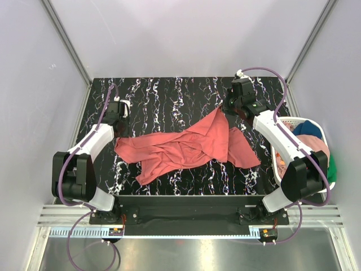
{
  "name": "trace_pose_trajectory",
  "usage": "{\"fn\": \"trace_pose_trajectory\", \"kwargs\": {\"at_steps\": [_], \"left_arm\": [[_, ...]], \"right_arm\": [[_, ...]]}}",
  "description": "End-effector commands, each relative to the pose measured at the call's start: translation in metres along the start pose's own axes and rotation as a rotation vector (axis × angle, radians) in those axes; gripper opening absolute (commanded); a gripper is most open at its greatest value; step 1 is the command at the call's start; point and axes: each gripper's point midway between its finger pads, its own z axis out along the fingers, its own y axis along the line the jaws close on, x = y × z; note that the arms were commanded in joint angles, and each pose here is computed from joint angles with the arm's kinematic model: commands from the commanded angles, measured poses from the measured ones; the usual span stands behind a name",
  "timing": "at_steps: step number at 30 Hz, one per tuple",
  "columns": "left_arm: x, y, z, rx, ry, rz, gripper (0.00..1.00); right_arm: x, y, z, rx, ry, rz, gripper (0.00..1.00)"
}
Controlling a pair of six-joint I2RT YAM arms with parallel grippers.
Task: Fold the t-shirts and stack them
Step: Flatten the tshirt out
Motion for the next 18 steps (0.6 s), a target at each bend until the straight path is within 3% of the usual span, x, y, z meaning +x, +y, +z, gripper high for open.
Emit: {"fn": "trace_pose_trajectory", "kwargs": {"at_steps": [1, 13, 16, 18], "left_arm": [[-0.0328, 0.0041, -0.0062, -0.016, -0.097, 0.002, 0.39], [-0.0280, 0.0007, 0.0001, -0.005, -0.078, 0.009, 0.33], [-0.0293, 0.0009, -0.0003, -0.006, -0.081, 0.011, 0.25], [-0.0298, 0.0017, -0.0007, -0.010, -0.079, 0.010, 0.08]], "right_arm": [[-0.0179, 0.0059, -0.0105, -0.034, -0.064, 0.016, 0.00], [-0.0162, 0.0015, -0.0128, -0.020, -0.066, 0.019, 0.00], [-0.0169, 0.0025, -0.0127, -0.022, -0.070, 0.020, 0.00], [-0.0171, 0.0014, -0.0126, -0.019, -0.070, 0.019, 0.00]]}}
